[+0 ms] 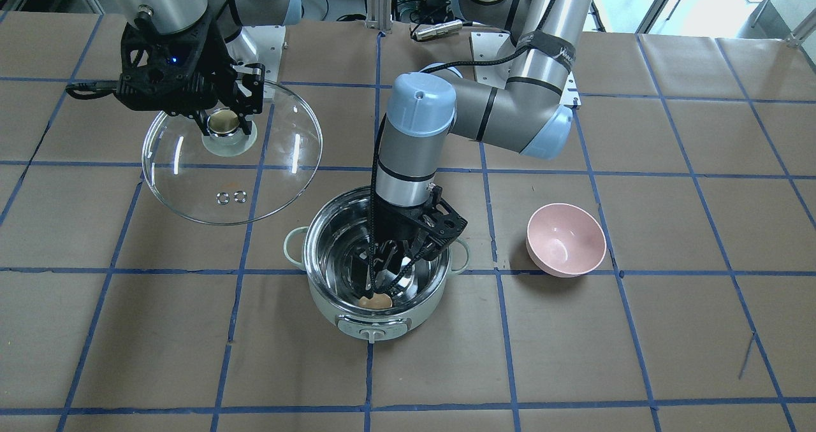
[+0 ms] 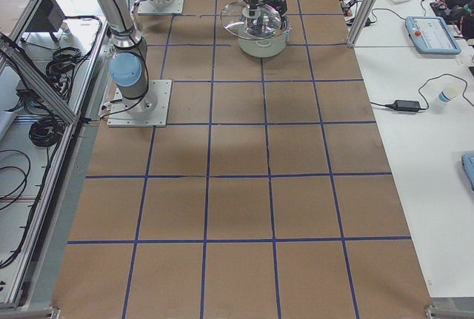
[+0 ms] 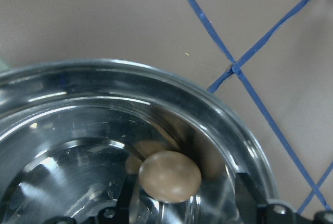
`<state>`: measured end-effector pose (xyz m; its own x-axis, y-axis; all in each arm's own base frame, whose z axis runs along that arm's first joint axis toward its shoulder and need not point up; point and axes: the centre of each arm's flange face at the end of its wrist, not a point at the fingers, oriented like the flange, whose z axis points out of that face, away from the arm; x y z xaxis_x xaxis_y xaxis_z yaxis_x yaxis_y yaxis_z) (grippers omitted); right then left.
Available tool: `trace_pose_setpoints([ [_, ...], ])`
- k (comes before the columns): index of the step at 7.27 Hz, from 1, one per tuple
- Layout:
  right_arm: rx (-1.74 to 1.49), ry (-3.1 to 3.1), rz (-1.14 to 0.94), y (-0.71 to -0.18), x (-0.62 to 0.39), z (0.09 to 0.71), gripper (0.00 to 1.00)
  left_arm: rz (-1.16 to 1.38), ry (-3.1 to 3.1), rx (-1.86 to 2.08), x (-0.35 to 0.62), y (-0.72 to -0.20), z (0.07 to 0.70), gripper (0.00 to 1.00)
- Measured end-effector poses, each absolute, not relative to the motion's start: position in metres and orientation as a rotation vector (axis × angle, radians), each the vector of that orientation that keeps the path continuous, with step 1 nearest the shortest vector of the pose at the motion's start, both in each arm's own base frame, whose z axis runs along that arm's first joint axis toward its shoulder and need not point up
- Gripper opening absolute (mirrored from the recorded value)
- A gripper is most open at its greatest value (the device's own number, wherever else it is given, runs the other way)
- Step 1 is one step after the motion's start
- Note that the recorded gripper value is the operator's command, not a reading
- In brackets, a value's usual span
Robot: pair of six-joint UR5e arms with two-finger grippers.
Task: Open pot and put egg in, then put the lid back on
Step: 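Open the left gripper to release the egg and raise it away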
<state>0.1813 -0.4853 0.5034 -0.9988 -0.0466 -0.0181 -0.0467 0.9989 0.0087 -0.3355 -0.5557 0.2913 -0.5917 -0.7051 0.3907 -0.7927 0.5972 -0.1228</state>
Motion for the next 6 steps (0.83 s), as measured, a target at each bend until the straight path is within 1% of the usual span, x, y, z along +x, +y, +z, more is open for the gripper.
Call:
trace_pose_setpoints([
  [3, -0.076, 3.123, 0.017, -0.484, 0.183, 0.502, 0.03, 0.395, -2.615, 1.175, -0.300, -0.554, 0.328, 0.98],
  [6, -0.084, 3.123, 0.021, -0.482, 0.188, 0.501, 0.03, 0.336, -2.758, 1.066, -0.221, -0.549, 0.378, 1.00],
])
